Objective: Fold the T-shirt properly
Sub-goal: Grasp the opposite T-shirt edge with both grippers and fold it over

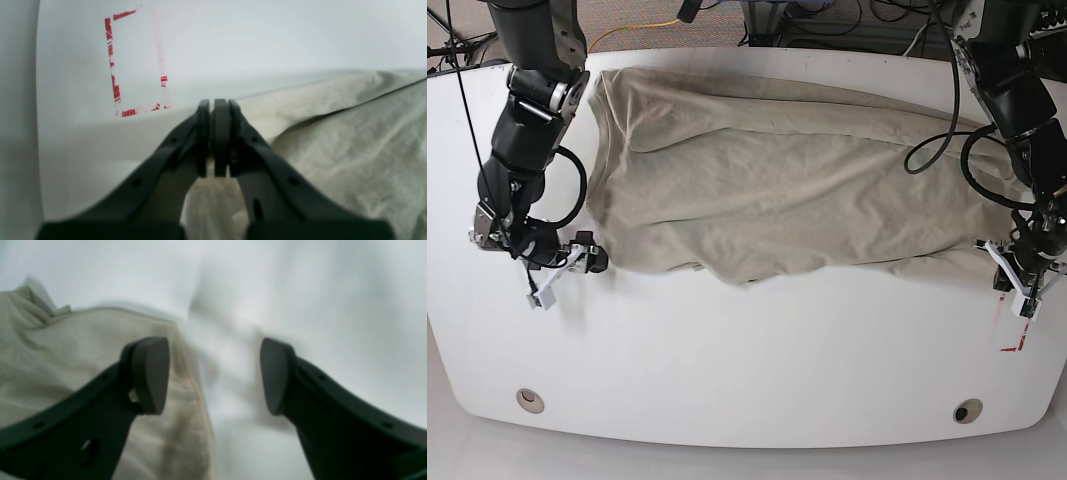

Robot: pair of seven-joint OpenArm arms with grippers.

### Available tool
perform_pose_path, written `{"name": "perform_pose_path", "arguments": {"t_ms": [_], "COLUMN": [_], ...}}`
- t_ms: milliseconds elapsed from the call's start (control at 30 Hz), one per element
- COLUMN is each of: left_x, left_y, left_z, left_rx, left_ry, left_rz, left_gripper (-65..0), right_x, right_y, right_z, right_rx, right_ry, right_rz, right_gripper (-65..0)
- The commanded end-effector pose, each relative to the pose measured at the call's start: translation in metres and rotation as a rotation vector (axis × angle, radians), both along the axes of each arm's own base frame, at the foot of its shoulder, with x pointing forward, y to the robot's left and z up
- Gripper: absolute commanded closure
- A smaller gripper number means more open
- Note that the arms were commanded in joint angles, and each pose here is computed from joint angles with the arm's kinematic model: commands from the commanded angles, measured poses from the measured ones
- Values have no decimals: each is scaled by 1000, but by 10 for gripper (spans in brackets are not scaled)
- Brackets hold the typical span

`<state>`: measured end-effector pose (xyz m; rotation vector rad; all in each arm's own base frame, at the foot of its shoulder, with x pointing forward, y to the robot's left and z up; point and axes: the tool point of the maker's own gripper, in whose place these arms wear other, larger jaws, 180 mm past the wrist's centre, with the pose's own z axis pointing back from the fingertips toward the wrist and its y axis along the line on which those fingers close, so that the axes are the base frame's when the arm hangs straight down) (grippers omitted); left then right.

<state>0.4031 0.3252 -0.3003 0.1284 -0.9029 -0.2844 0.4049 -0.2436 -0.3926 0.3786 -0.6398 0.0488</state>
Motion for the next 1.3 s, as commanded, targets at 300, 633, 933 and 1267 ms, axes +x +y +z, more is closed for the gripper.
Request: {"name": "perform_pose_path", "arguments": {"t_ms": [300, 633, 933, 1267], "left_x": [12, 13, 20, 33], "left_y": [5, 5, 2, 16], "left_z": [27, 29, 41, 68], "left_rx": [10, 8, -11, -19], "left_ry": [-89, -105, -181, -258], "left_rz": [-4, -7, -16, 76], "left_gripper": [0, 0, 0, 0], "right_x": [12, 16, 23, 38], "right_y": [54, 66, 57, 14], "right_z": [3, 5, 14, 44], "right_rx": [97, 82, -11, -91], "right_ry": [-41, -51, -53, -93], "right_rz": [51, 92, 157, 124], "right_gripper": [-400, -100, 0, 0]}}
